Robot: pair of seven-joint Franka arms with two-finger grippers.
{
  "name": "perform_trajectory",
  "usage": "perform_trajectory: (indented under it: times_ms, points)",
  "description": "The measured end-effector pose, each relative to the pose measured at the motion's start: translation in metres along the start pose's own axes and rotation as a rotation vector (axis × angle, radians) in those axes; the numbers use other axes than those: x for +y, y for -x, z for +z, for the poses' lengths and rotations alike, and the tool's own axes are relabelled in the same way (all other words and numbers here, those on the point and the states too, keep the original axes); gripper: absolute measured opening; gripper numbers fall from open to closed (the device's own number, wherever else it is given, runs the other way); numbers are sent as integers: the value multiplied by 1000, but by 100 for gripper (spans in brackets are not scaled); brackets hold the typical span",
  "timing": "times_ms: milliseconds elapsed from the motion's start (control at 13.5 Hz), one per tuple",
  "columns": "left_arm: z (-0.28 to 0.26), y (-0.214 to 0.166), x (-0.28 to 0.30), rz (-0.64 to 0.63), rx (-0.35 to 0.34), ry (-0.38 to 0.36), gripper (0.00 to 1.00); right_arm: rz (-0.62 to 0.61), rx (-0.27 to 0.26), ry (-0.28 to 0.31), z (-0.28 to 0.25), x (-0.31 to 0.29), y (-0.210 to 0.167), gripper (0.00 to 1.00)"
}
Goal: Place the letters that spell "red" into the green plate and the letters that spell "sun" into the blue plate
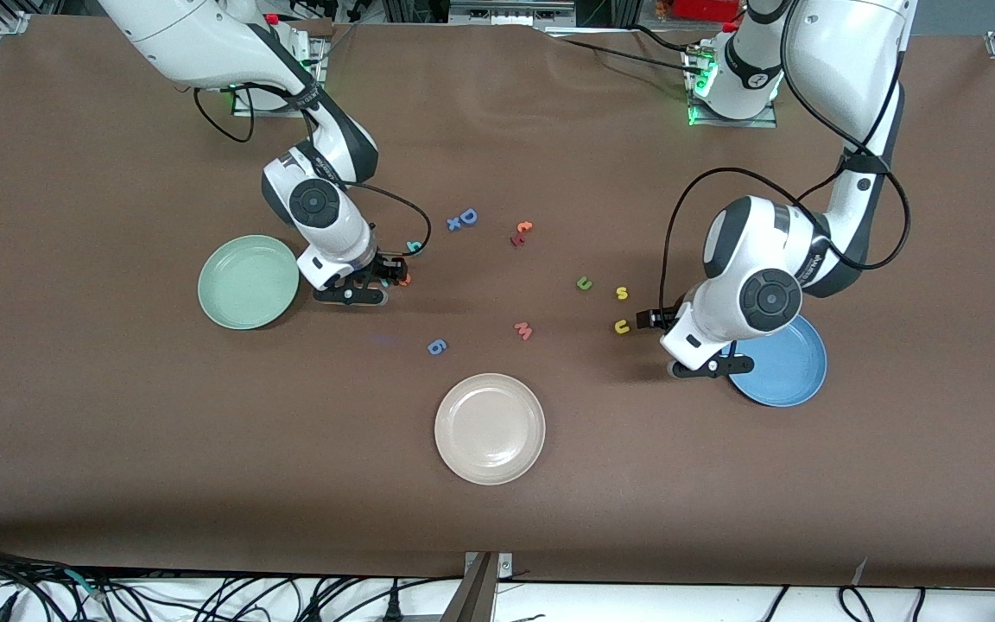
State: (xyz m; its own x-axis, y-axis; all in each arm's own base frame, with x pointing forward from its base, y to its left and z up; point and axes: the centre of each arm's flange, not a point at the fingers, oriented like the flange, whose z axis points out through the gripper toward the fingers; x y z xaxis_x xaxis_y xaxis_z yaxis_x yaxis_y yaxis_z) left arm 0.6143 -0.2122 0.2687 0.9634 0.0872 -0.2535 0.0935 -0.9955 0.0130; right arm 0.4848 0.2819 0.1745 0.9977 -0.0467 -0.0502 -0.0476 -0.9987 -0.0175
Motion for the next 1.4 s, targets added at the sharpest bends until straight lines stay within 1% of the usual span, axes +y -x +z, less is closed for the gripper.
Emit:
perform_trajectory:
  times_ms: [74,148,222,370,517,591,665,739,813,887,1035,1109,1183,1405]
  points:
    - [6,1,5,6,-5,-5,100,0,0,0,0,0,0,74]
    - [11,2,10,11,-3,-7,100,2,0,0,0,0,0,66]
    - [16,3,17,11,2,-9,100,2,0,0,0,-1,1,65]
    - [31,3,29,10,13,-12,100,2,0,1,0,-4,2,61]
    - [47,5,43,-17,24,-17,100,1,0,1,0,-5,3,59]
    - [54,7,51,-28,27,-20,100,1,0,1,1,-5,3,56]
    - [59,9,57,-38,28,-23,100,2,0,1,1,-5,3,55]
    - [63,10,61,-42,29,-25,100,2,1,1,0,-5,3,44]
    - [65,10,61,-44,29,-25,100,3,2,1,0,-5,3,39]
    - [66,9,60,-46,32,-25,100,3,2,1,0,-5,3,39]
    - [73,9,59,-47,57,-16,100,5,3,2,-1,-4,2,22]
    - [80,11,60,-45,68,-13,100,5,3,2,-1,-4,2,22]
    - [87,13,60,-44,74,-13,100,10,4,2,-1,-4,2,17]
    - [97,17,59,-44,79,-14,100,28,4,1,-1,-4,2,17]
